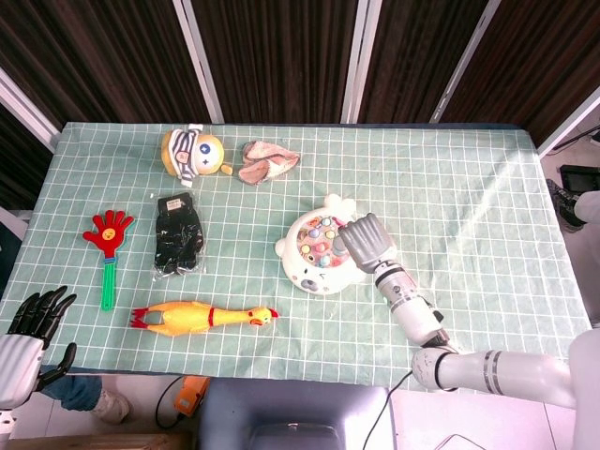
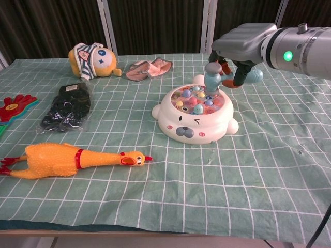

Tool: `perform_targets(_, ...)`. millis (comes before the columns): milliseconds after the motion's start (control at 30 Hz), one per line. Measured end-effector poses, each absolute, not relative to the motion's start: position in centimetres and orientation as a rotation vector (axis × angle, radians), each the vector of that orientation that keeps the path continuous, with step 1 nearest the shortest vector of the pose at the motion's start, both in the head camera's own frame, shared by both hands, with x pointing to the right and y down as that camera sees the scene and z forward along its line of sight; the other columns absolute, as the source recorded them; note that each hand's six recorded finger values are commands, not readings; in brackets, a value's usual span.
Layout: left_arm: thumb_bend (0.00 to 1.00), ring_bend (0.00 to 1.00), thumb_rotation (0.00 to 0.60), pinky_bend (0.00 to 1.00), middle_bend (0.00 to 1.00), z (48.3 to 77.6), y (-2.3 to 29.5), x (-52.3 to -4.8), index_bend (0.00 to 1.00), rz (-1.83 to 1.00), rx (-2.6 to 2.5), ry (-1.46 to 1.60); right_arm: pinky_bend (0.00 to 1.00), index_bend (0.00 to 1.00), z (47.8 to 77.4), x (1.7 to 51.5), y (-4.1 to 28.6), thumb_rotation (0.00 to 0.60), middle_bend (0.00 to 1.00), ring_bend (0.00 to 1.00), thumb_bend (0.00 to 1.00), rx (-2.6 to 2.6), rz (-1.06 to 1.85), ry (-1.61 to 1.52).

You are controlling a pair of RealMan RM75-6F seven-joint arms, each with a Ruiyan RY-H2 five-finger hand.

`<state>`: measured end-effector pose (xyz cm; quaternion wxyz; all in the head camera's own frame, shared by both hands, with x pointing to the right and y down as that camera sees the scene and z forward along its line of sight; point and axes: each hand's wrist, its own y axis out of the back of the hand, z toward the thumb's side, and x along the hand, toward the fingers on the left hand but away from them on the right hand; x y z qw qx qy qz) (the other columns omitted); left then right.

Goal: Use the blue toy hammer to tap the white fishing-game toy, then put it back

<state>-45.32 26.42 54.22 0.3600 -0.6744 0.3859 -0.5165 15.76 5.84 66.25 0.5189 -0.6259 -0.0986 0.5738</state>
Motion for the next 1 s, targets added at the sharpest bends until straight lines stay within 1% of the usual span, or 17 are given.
perform_targets(467, 0.47, 0.00, 0.600, 0.02, 0.00, 54.2, 26.4, -45.4, 0.00, -1.329, -1.741, 0.999, 0.65, 0.94, 67.8, 13.0, 6.7, 0.600, 0.65, 0.66, 0.69, -1.471, 1.392, -0.178)
perform_targets(1000, 0.47, 0.00, 0.600, 0.02, 0.00, 54.0, 26.3, -45.5, 0.00, -1.324, -1.742, 1.006, 0.64, 0.94, 69.1, 12.3, 7.2, 0.600, 0.65, 0.66, 0.69, -1.425, 1.426, -0.131)
